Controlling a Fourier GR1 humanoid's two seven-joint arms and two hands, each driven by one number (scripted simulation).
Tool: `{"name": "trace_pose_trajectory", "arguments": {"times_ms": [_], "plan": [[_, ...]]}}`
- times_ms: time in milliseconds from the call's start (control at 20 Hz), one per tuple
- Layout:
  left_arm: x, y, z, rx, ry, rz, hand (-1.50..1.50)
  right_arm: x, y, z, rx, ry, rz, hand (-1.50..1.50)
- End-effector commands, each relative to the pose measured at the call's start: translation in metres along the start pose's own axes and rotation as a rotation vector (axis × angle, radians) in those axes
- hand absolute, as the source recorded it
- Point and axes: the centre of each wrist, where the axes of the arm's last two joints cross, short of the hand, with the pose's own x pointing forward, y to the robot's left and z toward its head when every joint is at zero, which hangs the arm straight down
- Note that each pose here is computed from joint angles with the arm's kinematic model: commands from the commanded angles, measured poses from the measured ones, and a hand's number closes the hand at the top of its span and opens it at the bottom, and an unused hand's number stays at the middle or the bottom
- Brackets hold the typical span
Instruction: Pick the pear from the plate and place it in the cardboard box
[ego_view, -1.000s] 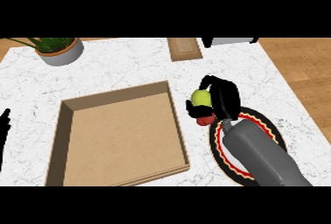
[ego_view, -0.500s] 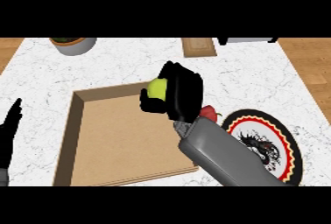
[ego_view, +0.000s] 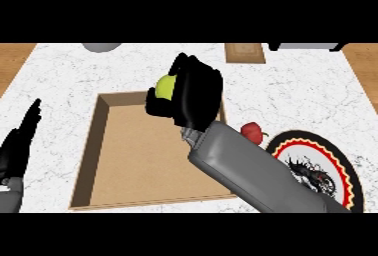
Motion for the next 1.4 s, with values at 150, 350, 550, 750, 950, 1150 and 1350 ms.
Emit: {"name": "trace_pose_trajectory", "arguments": {"times_ms": [150,350,550,750,950,1150,1350], "plan": [[0.010,-0.013,-0.005,-0.007,-0.031,-0.004,0.00,-0.010,0.029,-0.025,0.009,0.273,0.079,1.50],[0.009,0.006,-0.014,-0.005,-0.036,-0.007,0.00,-0.030,0.035,-0.036,0.019,0.405,-0.023,-1.50],[0.022,-0.014,-0.016,-0.014,-0.050,-0.004,0.00,-0.047,0.045,-0.043,0.032,0.450,-0.110,-1.50],[0.026,-0.021,-0.023,-0.032,-0.058,-0.008,0.00,-0.037,0.046,-0.052,-0.018,0.399,-0.167,-1.50],[0.029,-0.024,-0.019,-0.038,-0.050,-0.005,0.00,-0.038,0.053,-0.050,-0.116,0.291,-0.198,-1.50],[0.011,-0.025,-0.014,-0.007,-0.023,-0.004,0.00,-0.036,0.048,-0.052,-0.201,0.254,-0.314,-1.50],[0.010,-0.006,-0.012,0.008,0.008,-0.008,0.00,-0.040,0.042,-0.046,-0.287,0.253,-0.435,-1.50]]}}
